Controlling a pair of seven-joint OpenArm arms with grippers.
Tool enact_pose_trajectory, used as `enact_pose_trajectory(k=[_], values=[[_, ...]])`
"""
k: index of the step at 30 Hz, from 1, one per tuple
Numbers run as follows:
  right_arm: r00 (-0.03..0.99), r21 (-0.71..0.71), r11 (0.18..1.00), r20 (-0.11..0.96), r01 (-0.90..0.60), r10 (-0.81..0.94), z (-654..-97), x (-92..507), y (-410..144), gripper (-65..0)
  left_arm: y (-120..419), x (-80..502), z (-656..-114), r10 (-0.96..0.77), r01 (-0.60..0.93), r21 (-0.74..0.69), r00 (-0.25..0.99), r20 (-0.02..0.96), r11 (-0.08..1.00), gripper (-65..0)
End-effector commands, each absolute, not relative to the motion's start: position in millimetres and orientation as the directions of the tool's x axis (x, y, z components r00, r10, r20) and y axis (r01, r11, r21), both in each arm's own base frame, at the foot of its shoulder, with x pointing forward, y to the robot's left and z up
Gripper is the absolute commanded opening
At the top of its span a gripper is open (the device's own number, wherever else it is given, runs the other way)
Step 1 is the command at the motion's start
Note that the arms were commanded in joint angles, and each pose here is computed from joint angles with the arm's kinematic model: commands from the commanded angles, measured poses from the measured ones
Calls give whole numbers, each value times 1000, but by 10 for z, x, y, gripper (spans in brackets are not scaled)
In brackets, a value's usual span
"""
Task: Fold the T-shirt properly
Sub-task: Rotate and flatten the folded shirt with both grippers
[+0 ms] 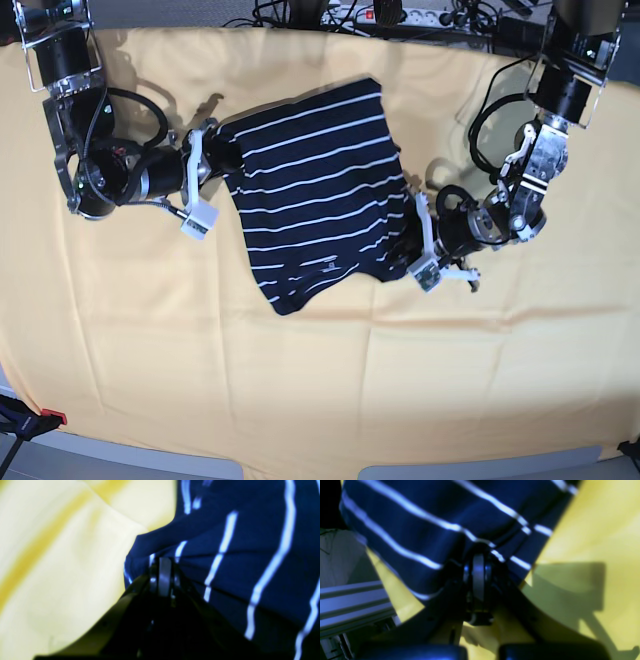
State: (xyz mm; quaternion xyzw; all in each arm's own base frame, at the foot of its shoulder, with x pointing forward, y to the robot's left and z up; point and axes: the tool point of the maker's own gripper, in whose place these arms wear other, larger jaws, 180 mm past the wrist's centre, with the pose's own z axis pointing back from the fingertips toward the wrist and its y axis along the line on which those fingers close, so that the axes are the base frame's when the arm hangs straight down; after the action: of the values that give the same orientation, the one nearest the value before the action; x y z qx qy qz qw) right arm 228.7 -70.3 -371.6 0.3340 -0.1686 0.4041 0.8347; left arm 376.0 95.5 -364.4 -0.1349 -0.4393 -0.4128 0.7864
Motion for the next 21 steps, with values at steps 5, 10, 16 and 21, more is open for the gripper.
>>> enact_pose_trajectory(k=[5,10,16,21], values=[[591,415,420,571,-807,570,-3647,2130,-650,-650,820,4165,-3342,-489,738,183,222,843,649,-650],[563,389,409,607,-826,561,-3519,2044,-614,-650,631,4275,-3226,-457,741,170,202,866,649,-650],[521,252,483,628,-839,578,-3374,2150,-826,-650,631,4291,-3206,-457,740,171,201,866,650,-650],[558,205,607,679,-768,477,-3182,2417,-1136,-650,903,4398,-3047,-473,717,206,191,860,666,-650]])
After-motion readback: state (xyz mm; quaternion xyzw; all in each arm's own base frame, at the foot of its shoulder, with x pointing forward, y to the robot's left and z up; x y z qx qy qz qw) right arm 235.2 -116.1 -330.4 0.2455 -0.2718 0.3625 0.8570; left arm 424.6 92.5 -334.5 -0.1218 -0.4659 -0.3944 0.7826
